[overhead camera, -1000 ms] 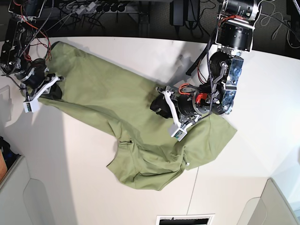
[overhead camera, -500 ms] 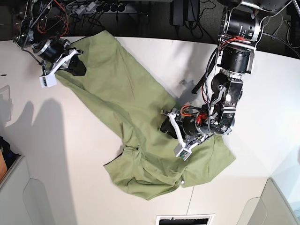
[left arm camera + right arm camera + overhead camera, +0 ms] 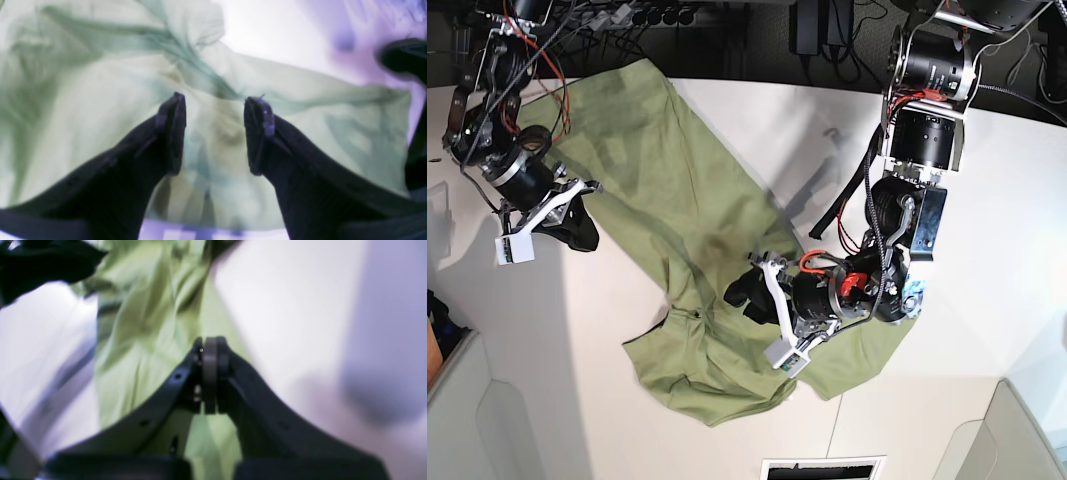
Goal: Layout the t-shirt on the table in an organized manner, then fold the t-shirt properly
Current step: 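Release the hem and move the left gripper to the shirt's middle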
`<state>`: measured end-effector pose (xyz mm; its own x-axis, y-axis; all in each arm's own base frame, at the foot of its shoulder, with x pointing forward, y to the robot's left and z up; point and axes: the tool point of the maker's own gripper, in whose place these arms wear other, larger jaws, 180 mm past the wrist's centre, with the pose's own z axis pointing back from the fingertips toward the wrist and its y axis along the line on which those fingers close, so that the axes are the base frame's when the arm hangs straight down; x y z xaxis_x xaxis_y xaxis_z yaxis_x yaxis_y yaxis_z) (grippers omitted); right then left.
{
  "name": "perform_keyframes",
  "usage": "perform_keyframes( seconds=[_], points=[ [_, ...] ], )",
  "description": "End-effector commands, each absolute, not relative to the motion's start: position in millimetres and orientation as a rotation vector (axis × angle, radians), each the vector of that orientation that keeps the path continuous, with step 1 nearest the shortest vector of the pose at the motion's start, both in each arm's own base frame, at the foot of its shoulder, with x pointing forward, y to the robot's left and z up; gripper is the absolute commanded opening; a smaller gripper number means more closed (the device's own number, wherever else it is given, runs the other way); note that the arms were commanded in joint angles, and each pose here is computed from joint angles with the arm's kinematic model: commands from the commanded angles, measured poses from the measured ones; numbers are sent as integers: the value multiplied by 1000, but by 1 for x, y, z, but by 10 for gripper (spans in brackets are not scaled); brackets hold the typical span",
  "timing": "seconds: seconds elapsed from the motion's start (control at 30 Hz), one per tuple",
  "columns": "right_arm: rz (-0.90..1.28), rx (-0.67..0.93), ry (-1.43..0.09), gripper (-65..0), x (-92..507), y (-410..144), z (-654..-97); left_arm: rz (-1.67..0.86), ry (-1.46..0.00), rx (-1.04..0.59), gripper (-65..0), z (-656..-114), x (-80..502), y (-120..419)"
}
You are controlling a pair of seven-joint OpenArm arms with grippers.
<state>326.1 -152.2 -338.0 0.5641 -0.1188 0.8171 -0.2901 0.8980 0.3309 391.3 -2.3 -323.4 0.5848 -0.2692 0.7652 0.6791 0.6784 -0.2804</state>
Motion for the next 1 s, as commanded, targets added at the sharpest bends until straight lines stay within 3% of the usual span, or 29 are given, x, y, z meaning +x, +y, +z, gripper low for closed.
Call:
perform_keyframes(
  seconds=[0.0,0.2,0.3,0.47,0.8,0.97],
  points=[
    [130,461,-1044,-650,345,-151,-318,-613,-798,-622,-354,-307,396,-5],
    [238,474,-965,-650,385,-112,-343,-596,-698,-726,-354,-342,351,-12],
    [323,490,-880,-650,395,-83,-365,-614,-669,-836,-412,-343,322,-25],
    [472,427,-761,-650,386,-59,-395,-616,-623,-840,-416,-362,289,-26],
    [453,290,-716,-650,382,-116,-408,-656,-633,-561,-416,-397,299,38],
    [417,315,-702,-650,373,-133,-410,-664,-632,-458,-416,-401,307,73]
  ],
)
